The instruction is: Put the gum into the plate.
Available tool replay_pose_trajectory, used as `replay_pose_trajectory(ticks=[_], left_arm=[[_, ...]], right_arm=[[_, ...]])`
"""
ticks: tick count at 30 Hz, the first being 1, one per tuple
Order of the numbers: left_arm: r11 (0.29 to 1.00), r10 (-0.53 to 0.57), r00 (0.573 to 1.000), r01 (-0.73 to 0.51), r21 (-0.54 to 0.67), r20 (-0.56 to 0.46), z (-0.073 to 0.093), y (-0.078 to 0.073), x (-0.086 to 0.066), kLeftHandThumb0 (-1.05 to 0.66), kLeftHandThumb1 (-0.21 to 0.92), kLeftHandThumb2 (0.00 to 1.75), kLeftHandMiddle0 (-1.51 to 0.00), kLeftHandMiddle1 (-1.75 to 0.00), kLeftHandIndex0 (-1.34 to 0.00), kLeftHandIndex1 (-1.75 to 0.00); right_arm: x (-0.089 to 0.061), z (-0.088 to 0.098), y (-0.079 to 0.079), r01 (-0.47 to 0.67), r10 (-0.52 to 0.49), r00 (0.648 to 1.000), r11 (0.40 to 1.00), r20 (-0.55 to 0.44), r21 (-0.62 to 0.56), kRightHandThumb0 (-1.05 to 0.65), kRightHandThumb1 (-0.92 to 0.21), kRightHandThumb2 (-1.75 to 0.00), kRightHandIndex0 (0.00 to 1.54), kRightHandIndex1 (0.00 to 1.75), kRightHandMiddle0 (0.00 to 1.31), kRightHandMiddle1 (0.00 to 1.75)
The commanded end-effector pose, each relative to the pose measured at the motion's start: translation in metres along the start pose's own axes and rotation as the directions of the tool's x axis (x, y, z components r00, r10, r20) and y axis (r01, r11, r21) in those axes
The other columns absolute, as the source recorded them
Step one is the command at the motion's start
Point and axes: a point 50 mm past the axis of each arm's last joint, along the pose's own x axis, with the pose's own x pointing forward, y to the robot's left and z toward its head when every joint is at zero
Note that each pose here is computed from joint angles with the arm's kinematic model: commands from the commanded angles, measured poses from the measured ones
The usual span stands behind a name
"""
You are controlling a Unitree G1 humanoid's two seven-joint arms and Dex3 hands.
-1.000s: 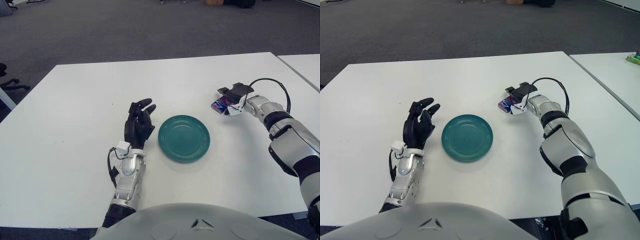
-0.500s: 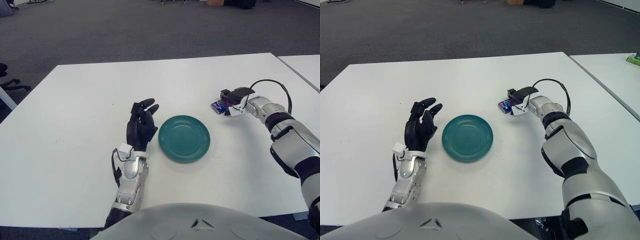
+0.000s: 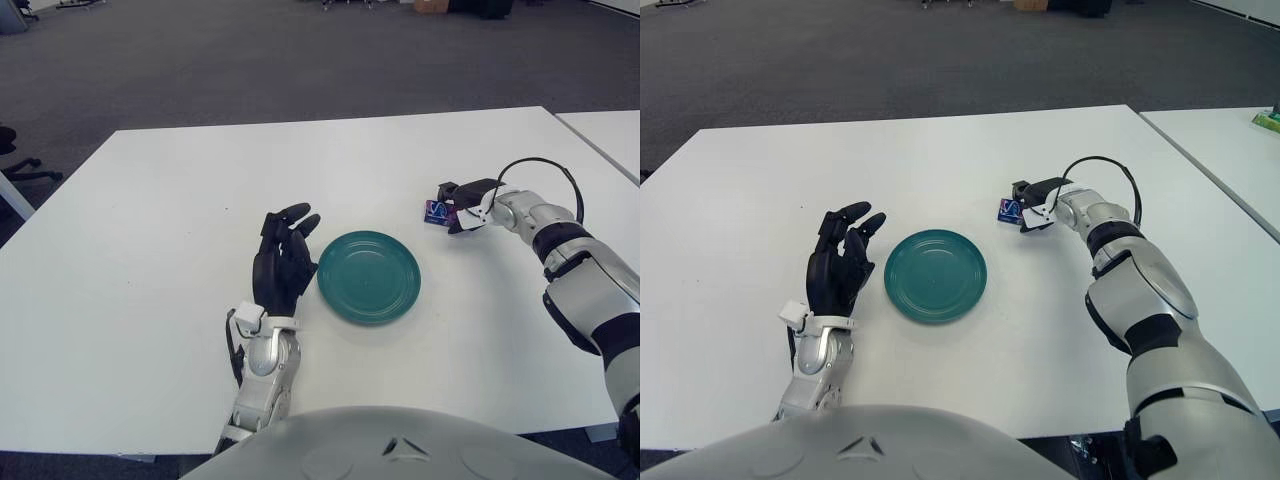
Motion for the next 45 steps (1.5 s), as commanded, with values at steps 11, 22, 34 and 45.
replay_pose_trajectory(ticks=[11, 22, 34, 45], left_arm=[[0.984, 0.091, 0.996, -0.087, -0.153, 0.015, 0.007, -0.019, -0.012, -0.77, 0.92, 0.69, -0.44, -0.72, -0.33, -1.16], [0.979, 0.101, 0.995, -0.099, -0.179, 0.007, 0.008, -0.016, -0.009, -0.75, 0.92, 0.64, -0.46, -0.7, -0.34, -1.14], [0.98, 0.104, 0.995, -0.102, -0.172, 0.004, 0.008, -0.011, -0.005, -0.75, 0.92, 0.65, -0.46, -0.71, -0.36, -1.12], [0.978, 0.096, 0.995, -0.095, -0.184, -0.007, 0.008, -0.004, -0.001, -0.74, 0.92, 0.63, -0.45, -0.73, -0.36, -1.11]], right_arm=[[-0.003, 0.02, 0.065, -0.237, 0.244, 0.961, 0.969, 0.133, -0.07, -0.49, -0.68, -0.54, 0.45, 1.41, 0.34, 1.32], [0.004, 0.034, 0.078, -0.153, 0.149, 0.982, 0.988, 0.118, 0.025, -0.41, -0.59, -0.92, 0.69, 1.71, 0.43, 1.7], [0.009, 0.044, 0.078, -0.092, 0.072, 0.992, 0.972, 0.101, 0.214, -0.38, -0.71, -0.81, 0.75, 1.75, 0.33, 1.75], [0.014, 0.051, 0.077, -0.059, 0.046, 0.997, 0.965, 0.057, 0.254, -0.37, -0.74, -0.77, 0.74, 1.75, 0.31, 1.75]])
